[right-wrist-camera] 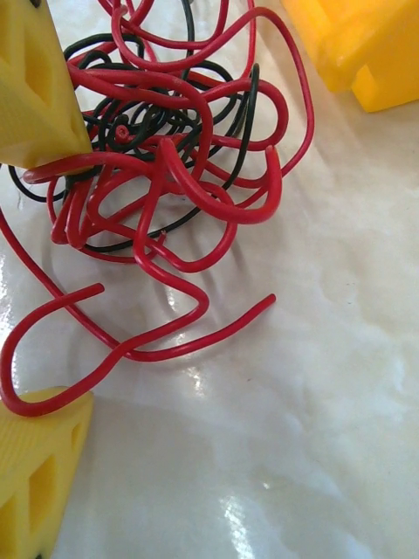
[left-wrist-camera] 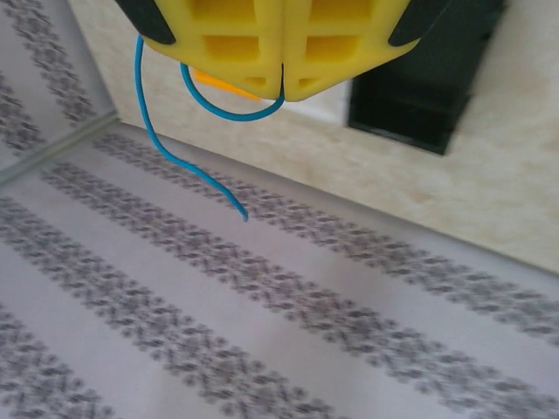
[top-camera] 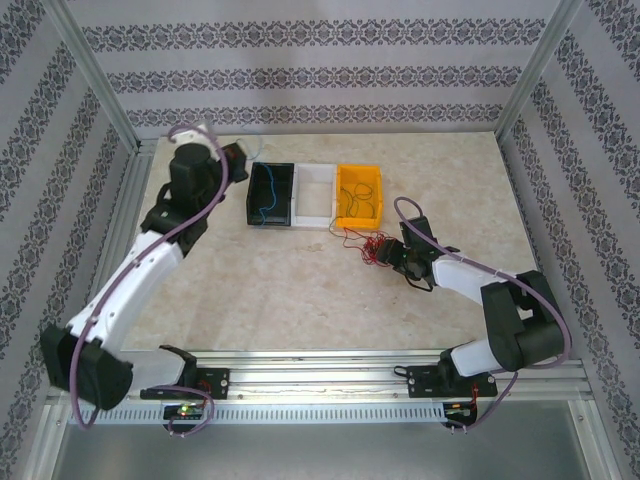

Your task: Untangle the cables

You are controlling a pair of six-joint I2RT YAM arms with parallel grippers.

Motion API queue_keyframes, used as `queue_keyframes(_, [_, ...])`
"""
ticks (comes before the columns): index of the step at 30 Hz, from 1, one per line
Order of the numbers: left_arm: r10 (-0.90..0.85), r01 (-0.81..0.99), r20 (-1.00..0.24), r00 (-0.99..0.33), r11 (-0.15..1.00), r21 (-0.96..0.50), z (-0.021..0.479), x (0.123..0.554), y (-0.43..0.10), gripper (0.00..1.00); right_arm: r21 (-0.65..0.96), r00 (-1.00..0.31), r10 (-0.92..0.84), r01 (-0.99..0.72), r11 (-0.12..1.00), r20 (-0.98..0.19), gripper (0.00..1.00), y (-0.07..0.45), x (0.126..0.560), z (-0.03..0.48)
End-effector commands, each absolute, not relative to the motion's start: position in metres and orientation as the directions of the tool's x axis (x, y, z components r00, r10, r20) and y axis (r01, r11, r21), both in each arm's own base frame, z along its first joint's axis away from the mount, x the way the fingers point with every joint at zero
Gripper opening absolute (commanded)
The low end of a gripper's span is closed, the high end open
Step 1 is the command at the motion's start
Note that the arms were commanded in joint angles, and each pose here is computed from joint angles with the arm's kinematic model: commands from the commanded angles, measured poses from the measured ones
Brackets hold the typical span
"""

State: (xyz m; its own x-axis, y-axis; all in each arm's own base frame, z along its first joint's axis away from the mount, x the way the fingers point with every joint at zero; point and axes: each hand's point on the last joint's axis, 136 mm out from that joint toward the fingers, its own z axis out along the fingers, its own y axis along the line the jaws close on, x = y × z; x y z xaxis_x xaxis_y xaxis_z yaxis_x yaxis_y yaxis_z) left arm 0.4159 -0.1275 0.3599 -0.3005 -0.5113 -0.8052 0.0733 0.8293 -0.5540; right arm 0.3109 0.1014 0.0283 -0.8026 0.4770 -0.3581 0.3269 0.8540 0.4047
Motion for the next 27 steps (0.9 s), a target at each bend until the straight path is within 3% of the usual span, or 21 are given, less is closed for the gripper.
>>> queue_keyframes(1, [-0.521, 0.240, -0.807, -0.278, 0.776, -0.583, 0.398, 0.432, -0.173, 0.00, 0.388, -0.806, 0.460, 0.315, 0.866, -0.373, 0.66, 0.097, 0.304, 0.029])
queue_keyframes(9, [-0.488, 0.328, -0.823, -0.291, 0.757, -0.565, 0.405, 0.464, -0.230, 0.00, 0.403, -0.806, 0.446, 0.287, 0.869, -0.388, 0.66, 0.098, 0.300, 0.035])
queue_keyframes(18, [-0.446, 0.194, -0.819, -0.361, 0.823, -0.534, 0.338, 0.451, -0.214, 0.00, 0.396, -0.808, 0.440, 0.284, 0.873, -0.393, 0.66, 0.096, 0.299, 0.034])
queue_keyframes(23, [-0.491, -0.132, -0.786, -0.375, 0.868, -0.479, 0.264, 0.409, -0.144, 0.00, 0.391, -0.804, 0.442, 0.286, 0.875, -0.398, 0.66, 0.095, 0.304, 0.035])
queue_keyframes(27, [-0.538, -0.430, -0.773, -0.335, 0.818, -0.383, 0.217, 0.356, -0.075, 0.00, 0.388, -0.802, 0.442, 0.289, 0.876, -0.401, 0.66, 0.095, 0.307, 0.036])
